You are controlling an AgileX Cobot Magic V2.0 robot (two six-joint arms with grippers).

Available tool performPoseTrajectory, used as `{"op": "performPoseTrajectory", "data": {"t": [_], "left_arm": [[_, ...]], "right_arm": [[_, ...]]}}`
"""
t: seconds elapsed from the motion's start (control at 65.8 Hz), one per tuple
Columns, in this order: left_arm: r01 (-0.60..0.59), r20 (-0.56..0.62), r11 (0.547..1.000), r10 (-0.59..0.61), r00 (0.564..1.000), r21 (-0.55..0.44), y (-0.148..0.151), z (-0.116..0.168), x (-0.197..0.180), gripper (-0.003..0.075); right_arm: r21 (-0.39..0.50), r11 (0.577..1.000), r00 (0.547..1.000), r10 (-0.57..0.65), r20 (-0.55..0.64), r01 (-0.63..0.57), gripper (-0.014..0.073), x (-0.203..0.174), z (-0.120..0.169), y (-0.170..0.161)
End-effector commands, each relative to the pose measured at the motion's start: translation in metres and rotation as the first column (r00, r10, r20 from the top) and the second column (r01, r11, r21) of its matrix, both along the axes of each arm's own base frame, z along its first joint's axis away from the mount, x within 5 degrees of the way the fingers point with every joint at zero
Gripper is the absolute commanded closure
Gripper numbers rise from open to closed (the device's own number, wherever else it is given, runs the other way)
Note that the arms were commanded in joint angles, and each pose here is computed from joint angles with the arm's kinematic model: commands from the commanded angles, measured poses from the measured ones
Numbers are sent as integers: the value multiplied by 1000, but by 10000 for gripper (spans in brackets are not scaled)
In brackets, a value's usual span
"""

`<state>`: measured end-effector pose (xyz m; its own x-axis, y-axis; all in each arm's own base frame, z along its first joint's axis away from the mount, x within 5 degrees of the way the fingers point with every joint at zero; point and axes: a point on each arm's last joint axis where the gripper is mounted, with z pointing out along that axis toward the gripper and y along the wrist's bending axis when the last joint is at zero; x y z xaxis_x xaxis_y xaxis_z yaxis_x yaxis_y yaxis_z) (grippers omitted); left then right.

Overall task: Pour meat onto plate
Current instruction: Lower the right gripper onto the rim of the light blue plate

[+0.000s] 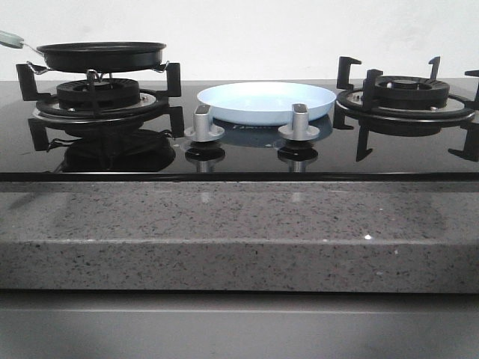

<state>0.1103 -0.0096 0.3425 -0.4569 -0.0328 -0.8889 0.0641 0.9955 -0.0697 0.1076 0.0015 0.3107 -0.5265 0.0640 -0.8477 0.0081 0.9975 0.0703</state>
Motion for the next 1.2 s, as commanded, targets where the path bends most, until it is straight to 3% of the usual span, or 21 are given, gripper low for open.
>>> {"op": "performPoseTrajectory", "data": {"t": [0.0,0.258,0.577,0.912,1.185], "left_arm": [[1,112,1000,0,994,-10,-1,15,4,228],[1,120,1000,1,993,-10,-1,16,4,228],[1,120,1000,1,993,-10,-1,16,4,228],[1,120,1000,1,993,-10,-1,16,4,228],[18,119,1000,-15,993,-22,-3,16,4,228]], "right_arm": [[-9,999,995,36,94,-35,78,7,22,3],[-49,964,965,261,-8,-261,78,49,52,33],[-29,947,935,311,-172,-321,78,150,85,60],[50,930,892,364,-266,-365,78,231,81,84],[50,907,870,416,-264,-419,78,279,71,108]]}}
